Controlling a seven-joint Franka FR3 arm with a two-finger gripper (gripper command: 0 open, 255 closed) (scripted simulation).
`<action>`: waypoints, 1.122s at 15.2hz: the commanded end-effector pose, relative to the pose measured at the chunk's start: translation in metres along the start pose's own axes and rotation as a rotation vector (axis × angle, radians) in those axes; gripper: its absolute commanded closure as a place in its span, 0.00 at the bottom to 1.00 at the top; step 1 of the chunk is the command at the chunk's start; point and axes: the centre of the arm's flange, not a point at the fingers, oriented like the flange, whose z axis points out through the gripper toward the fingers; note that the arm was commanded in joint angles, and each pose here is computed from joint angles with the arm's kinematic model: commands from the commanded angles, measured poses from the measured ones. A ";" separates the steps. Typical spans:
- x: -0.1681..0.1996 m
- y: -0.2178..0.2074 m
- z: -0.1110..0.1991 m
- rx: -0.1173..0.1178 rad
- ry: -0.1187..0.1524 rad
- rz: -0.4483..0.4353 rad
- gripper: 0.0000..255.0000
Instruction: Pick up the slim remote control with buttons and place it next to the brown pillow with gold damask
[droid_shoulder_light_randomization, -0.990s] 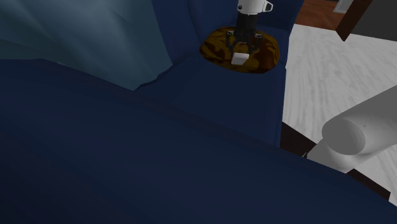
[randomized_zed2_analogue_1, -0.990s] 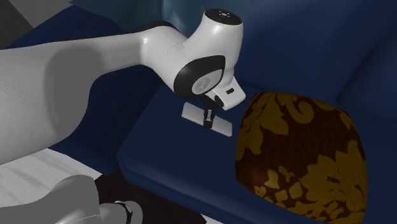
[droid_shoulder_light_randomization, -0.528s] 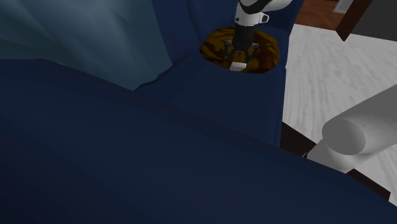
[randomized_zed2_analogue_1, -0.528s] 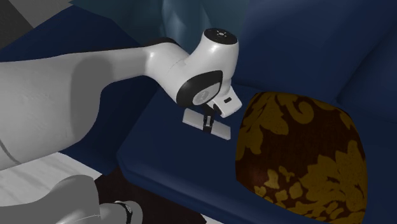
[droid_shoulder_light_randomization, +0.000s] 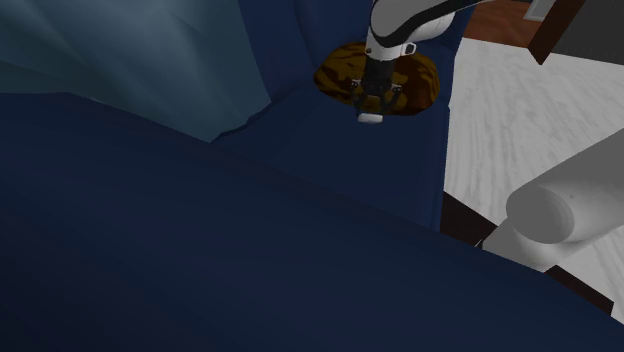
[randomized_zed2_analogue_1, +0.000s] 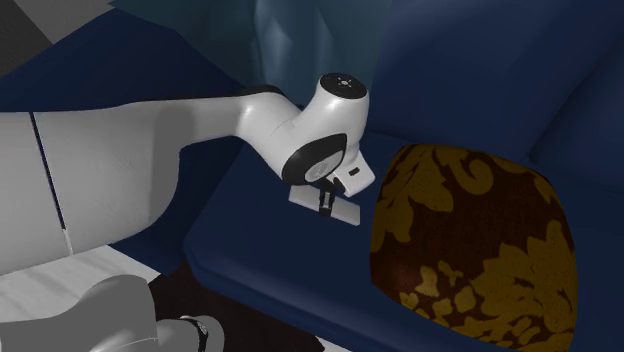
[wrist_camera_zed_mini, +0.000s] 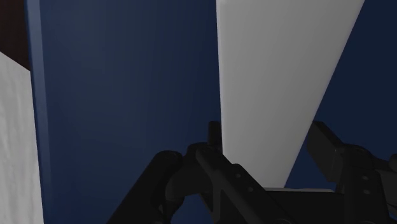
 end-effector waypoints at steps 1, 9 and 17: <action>0.000 0.001 0.011 0.001 0.001 0.000 1.00; 0.001 -0.001 0.053 0.001 0.001 0.000 1.00; 0.001 -0.002 0.074 0.001 0.001 0.000 1.00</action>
